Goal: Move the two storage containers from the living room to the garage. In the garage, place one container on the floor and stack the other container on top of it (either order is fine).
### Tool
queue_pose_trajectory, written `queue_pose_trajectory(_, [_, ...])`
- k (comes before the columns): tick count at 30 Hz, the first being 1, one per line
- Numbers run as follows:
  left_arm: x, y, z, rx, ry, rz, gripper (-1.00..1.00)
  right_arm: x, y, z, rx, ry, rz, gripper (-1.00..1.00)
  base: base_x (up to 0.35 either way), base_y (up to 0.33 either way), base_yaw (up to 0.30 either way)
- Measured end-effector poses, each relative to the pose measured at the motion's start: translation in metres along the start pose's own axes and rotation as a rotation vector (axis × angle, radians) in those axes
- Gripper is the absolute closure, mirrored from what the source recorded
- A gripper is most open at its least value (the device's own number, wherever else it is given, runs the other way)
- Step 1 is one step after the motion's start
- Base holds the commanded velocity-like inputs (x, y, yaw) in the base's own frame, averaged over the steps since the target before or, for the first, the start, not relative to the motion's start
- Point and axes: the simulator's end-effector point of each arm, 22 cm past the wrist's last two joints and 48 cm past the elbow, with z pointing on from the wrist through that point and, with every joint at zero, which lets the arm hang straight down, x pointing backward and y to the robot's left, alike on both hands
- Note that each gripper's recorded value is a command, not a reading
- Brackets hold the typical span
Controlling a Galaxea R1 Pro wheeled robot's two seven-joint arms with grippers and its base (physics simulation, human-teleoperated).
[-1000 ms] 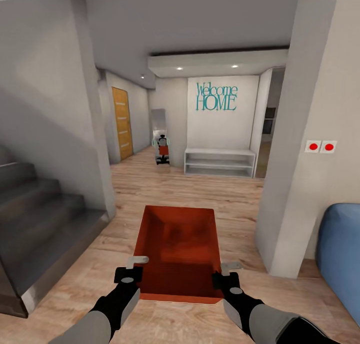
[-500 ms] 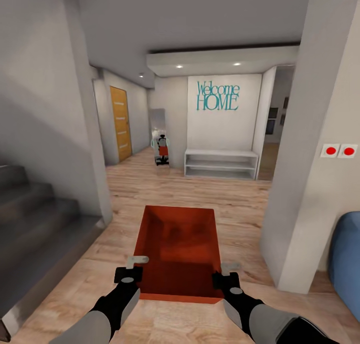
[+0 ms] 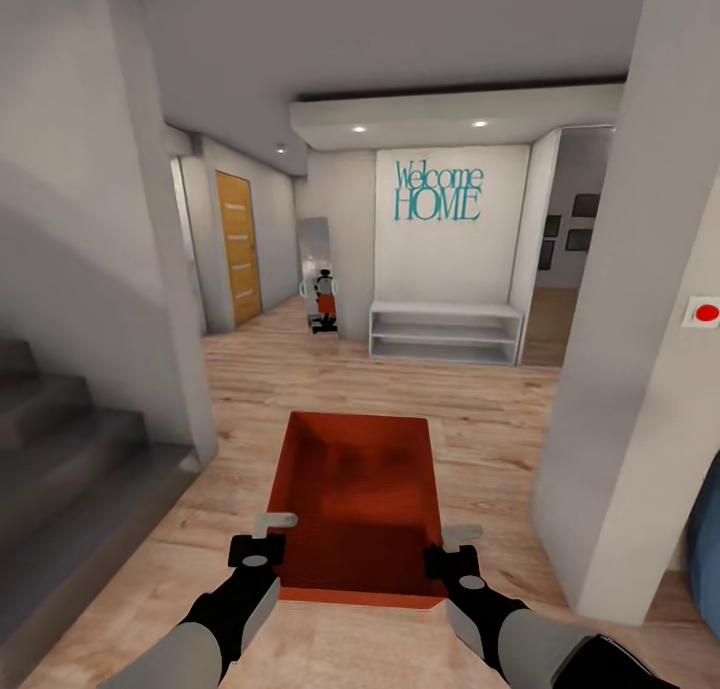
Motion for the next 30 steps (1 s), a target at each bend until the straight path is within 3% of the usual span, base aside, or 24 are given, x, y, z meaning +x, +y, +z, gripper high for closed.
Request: queue_pose_trajectory(30, [0.0003, -0.0001, -0.0001, 0.0, 0.0, 0.0, 1.0, 0.0002, -0.0001, 0.0, 0.0, 0.0, 0.0, 1.0, 0.322, 0.0, 0.0])
